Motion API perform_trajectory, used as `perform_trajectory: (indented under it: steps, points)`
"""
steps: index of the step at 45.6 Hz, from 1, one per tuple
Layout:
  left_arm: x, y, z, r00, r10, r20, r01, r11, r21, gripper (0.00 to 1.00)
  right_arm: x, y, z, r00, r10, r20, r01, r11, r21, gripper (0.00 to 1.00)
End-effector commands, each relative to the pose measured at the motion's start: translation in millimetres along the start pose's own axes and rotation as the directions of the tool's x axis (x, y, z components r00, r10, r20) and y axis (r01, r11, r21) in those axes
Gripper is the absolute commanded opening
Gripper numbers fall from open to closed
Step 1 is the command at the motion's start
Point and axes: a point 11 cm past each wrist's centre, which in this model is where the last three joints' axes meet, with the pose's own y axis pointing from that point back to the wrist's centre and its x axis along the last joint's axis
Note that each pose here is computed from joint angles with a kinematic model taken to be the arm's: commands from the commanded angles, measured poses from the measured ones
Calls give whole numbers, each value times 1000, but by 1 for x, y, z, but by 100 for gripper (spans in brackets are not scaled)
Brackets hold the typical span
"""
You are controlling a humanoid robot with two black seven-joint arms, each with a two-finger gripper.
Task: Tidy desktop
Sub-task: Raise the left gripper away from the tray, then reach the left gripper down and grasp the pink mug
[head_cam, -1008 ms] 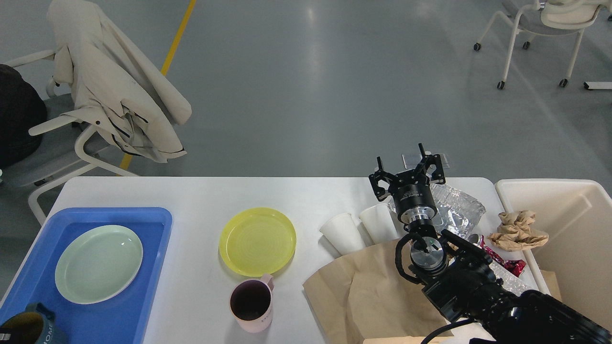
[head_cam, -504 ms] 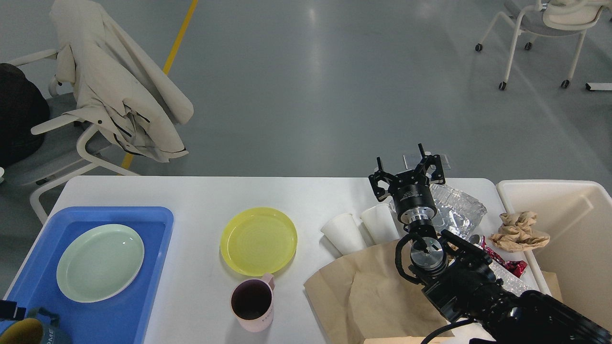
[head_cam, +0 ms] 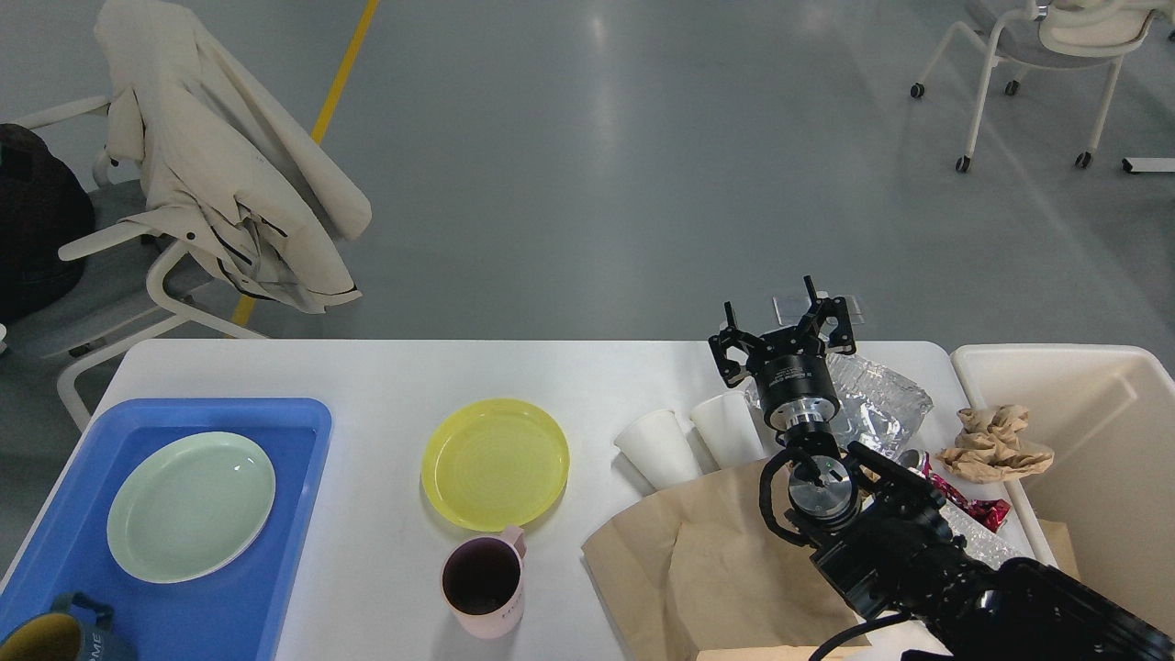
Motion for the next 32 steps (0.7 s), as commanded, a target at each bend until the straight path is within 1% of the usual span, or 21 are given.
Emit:
perform_trajectory:
  steps: [1, 4, 11, 15, 20, 24, 32]
  points:
    - [-12, -36, 40, 994, -100, 54, 102, 995, -25, 84, 0, 0, 0, 1000, 0, 0, 0, 1000, 0, 100]
    - [-17, -61, 63, 991, -93, 98, 98, 994, -49, 84, 0, 0, -1, 1000, 0, -1, 0, 1000, 1, 100]
    - [-45, -120, 117, 976, -141, 166, 161, 980, -114, 84, 0, 0, 0, 1000, 0, 0, 0, 1000, 0, 100]
    - [-64, -149, 148, 968, -161, 193, 194, 967, -163, 84, 0, 0, 0, 1000, 0, 0, 0, 1000, 0, 100]
    - [-97, -181, 173, 944, -219, 248, 266, 948, -175, 84, 0, 0, 0, 1000, 0, 0, 0, 1000, 0, 100]
    - [-130, -206, 182, 921, -270, 280, 320, 935, -154, 84, 0, 0, 0, 1000, 0, 0, 0, 1000, 0, 100]
    - [-183, -238, 168, 879, -349, 324, 387, 920, -58, 84, 0, 0, 0, 1000, 0, 0, 0, 1000, 0, 100]
